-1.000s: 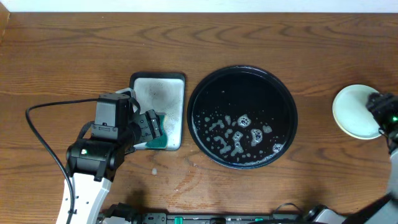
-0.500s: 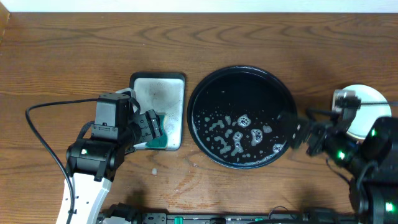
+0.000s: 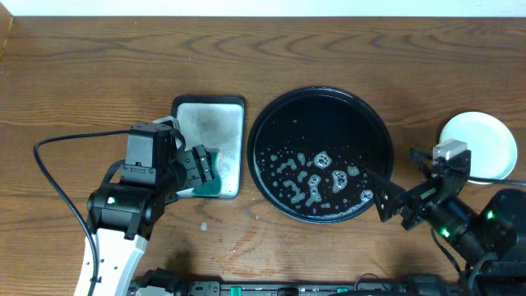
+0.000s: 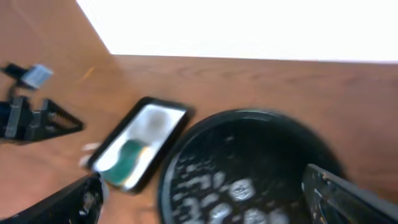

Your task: Clean dirty plates on tray and stack at the side

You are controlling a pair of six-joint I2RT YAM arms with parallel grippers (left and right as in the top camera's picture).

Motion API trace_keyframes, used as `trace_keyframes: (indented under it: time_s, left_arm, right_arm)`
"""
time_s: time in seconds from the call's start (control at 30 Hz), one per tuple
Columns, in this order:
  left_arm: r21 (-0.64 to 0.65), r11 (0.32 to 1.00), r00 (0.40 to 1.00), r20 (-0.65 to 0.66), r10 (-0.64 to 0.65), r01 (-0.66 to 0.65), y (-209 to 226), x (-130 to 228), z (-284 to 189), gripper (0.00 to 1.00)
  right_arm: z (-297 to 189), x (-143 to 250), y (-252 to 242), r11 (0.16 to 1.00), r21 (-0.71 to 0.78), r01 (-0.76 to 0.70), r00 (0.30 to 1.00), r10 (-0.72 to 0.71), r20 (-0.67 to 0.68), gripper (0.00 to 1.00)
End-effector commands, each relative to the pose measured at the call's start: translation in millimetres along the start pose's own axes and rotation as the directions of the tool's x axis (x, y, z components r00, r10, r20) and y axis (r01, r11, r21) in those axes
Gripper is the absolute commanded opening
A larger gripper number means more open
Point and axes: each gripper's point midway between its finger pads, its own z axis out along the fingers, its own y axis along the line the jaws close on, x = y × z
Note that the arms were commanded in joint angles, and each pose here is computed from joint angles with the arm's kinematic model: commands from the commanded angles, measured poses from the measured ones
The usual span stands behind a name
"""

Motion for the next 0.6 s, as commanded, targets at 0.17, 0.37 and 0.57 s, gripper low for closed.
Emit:
trace_keyframes:
  time_s: [0.17,0.37,0.57]
  left_arm:
    - [0.009,1.0,1.0,0.001,0.0,0.0,-1.4,-1.0,-1.5,0.83]
    - [0.009,1.0,1.0,0.001,0.0,0.0,-1.4,-1.0,-1.5,0.83]
    - [0.009,1.0,1.0,0.001,0.0,0.0,-1.4,-1.0,-1.5,0.83]
  right_arm:
    - [-2.0,61.4,-39.5,0.977,0.197,0.085,0.99,-0.105,0.094,0.99]
    - [9.7,90.7,-49.8,0.973,0.203,0.115,0.97,-0.154,0.19,0.99]
    - [25.6,101.4,-59.3,0.97,0.204,0.133,0.952,-0.181,0.245,0.99]
